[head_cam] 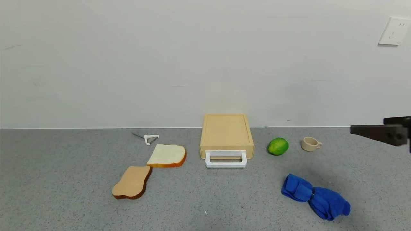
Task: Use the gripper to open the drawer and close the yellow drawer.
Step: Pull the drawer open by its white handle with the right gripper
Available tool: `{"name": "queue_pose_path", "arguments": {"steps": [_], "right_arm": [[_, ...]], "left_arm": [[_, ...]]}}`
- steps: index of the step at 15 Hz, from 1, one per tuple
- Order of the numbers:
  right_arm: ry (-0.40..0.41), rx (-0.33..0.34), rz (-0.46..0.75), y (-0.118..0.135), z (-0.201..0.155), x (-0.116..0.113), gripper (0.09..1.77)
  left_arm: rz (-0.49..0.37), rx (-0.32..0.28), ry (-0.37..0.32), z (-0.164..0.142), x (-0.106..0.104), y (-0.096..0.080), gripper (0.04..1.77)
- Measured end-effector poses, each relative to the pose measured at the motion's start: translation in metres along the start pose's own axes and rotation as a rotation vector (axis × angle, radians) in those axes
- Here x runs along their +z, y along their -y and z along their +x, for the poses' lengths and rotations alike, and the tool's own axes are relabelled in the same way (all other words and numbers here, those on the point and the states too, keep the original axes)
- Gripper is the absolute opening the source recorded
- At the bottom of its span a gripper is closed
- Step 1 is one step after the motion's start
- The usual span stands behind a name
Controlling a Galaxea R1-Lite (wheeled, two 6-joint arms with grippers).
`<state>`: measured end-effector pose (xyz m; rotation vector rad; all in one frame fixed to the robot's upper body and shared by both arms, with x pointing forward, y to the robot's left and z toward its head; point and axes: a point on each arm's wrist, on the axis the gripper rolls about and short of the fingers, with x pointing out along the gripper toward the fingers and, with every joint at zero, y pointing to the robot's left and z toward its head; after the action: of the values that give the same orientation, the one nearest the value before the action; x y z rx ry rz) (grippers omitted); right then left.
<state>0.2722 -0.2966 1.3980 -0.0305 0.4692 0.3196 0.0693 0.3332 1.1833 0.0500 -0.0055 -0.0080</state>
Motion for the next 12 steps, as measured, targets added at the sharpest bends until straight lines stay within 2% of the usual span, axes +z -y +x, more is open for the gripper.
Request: {"name": "queue_pose_path", "arguments": {"steps": [2, 5, 9, 12], "right_arm": [[-0.072, 0.041, -0.014, -0.005, 0.032, 0.017, 1.71], [-0.176, 0.108, -0.044, -0.022, 0.077, 0.029, 1.71], [-0.262, 0.162, -0.074, -0.041, 0.129, 0.028, 1.71], [-0.293, 0.191, -0.090, -0.055, 0.158, 0.026, 1.71]], "left_arm": [[0.000, 0.000, 0.000, 0.000, 0.000, 0.000, 1.72], [0.000, 0.000, 0.000, 0.000, 0.000, 0.000, 1.72], [0.000, 0.000, 0.000, 0.000, 0.000, 0.000, 1.72], [0.000, 0.000, 0.000, 0.000, 0.000, 0.000, 1.72]]}}
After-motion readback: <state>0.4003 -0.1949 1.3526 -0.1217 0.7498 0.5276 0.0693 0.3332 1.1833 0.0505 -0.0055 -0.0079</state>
